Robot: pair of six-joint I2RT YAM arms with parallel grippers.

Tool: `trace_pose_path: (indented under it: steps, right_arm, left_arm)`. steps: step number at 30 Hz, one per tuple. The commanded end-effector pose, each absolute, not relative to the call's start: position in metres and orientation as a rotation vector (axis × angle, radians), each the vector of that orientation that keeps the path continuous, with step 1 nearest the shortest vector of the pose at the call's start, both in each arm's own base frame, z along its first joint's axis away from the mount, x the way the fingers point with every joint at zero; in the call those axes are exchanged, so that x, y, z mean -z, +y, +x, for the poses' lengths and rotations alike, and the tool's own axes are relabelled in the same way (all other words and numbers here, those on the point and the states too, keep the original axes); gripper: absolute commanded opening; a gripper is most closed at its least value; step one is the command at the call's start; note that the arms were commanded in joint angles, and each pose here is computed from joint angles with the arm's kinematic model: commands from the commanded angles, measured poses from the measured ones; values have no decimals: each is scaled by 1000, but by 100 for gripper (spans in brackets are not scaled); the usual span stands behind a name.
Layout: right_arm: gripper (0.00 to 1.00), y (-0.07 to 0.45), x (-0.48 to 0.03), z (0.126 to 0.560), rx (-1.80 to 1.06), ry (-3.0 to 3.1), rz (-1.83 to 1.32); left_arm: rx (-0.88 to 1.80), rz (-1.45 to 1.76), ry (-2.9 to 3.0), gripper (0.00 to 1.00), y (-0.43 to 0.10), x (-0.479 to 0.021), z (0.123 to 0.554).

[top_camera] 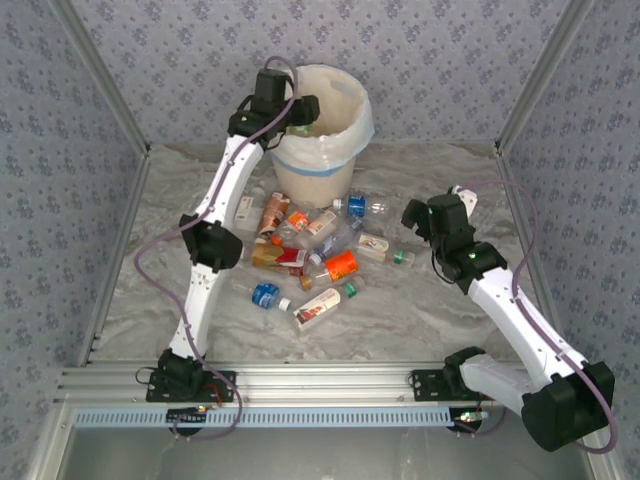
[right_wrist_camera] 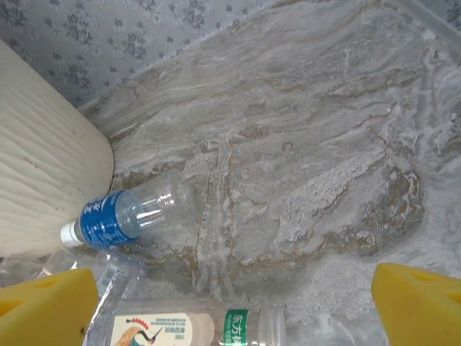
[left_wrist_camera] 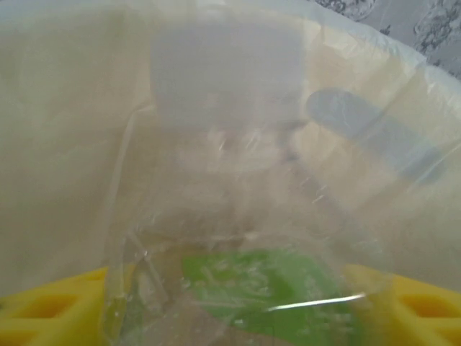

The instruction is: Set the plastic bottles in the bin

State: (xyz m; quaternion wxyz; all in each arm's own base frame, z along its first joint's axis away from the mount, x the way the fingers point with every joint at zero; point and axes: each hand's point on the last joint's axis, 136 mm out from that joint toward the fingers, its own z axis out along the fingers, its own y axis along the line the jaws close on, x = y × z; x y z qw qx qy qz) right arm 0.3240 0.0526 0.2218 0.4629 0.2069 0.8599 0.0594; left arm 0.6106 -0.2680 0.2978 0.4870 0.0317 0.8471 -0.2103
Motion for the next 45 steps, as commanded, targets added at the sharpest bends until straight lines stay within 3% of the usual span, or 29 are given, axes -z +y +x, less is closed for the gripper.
trace_pose_path:
  steps: [1,3,20,34,40,45]
  right_arm:
    - [100,54,-200,311,-141,2230,492]
    - [100,56,-187,305,-152,2283,485]
    - [100,111,-117,305,-201,2627,-209]
    - [100,128,-71,328,-104,2733,-810]
    - [99,137,-63,348,-112,2706,-987]
    - [98,155,-47,354,-136,2689,-1136]
  left_arm:
    - [543,97,2093,92,-267,-313,591]
    - [565,111,2110,99,-266,-321,579]
    - [980,288,1949,99,-292,-436,500]
    - [896,489,1890,99,-296,-465,417]
    - [768,453,1811,99,-263,-472,392]
    - [682,170,1813,99,-219,-458,391]
